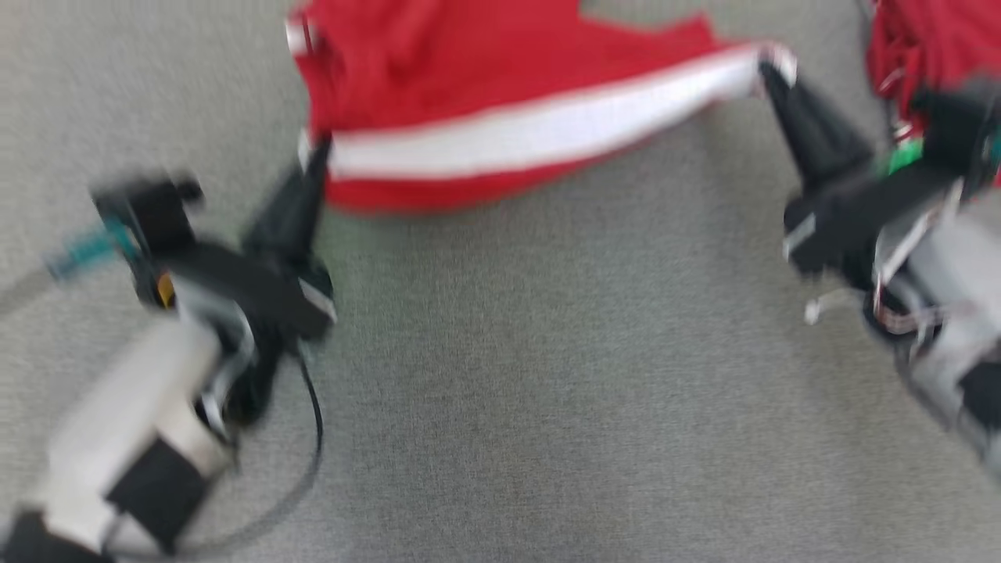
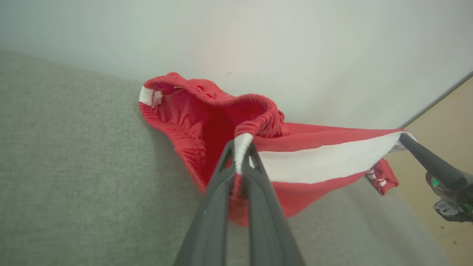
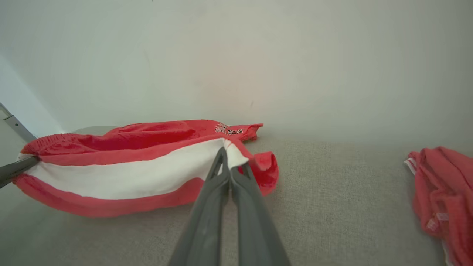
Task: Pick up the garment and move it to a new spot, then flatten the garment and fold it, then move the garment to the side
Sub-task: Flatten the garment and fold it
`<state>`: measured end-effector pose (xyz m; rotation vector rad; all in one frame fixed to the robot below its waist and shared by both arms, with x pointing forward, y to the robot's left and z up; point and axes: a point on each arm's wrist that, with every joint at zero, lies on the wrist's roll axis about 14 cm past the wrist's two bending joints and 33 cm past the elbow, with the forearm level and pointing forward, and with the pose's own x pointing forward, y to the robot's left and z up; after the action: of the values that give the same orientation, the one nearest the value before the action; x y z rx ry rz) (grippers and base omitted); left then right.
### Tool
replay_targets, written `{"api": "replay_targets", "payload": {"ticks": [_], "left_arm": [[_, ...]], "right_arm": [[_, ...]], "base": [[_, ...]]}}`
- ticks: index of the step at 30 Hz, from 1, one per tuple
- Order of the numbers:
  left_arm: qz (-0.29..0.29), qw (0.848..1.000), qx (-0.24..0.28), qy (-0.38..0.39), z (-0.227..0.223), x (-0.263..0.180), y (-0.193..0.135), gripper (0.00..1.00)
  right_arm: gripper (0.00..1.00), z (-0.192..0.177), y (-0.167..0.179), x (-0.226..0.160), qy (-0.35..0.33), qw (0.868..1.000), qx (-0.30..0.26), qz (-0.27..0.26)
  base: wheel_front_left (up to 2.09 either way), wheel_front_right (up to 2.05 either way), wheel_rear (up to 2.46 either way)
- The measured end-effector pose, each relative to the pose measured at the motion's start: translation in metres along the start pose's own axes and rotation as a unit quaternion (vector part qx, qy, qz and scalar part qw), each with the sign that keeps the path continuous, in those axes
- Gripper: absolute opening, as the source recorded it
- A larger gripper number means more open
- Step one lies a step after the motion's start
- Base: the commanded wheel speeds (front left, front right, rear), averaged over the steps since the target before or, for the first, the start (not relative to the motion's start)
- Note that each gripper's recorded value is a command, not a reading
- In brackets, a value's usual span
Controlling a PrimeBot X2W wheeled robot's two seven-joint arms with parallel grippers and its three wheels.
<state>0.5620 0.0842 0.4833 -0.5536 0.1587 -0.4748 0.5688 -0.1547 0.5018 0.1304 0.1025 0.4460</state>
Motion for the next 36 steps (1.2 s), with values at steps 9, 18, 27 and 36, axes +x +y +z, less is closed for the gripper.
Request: {"api": "replay_targets", "payload": {"ticks": [9,18,27,36], "left_arm": [[-0.009,1.000,0.000,0.030,-0.044,-0.083,-0.045,0.00],[0.015,0.999,-0.008,0.038,-0.074,-0.149,-0.070,0.00],[0.029,0.999,-0.005,0.041,-0.090,-0.196,-0.081,0.00],[0.035,0.998,-0.016,0.045,-0.101,-0.214,-0.086,0.00]], "right_arm": [[0.00,-0.044,0.024,-0.105,0.034,0.997,0.059,-0.030],[0.00,-0.076,0.045,-0.183,0.059,0.992,0.090,-0.061],[0.00,-0.096,0.070,-0.236,0.077,0.987,0.120,-0.074],[0.00,-0.104,0.080,-0.254,0.093,0.983,0.135,-0.082]], "base": [[0.00,0.00,0.00],[0.00,0.00,0.00],[0.00,0.00,0.00],[0.00,0.00,0.00]]}}
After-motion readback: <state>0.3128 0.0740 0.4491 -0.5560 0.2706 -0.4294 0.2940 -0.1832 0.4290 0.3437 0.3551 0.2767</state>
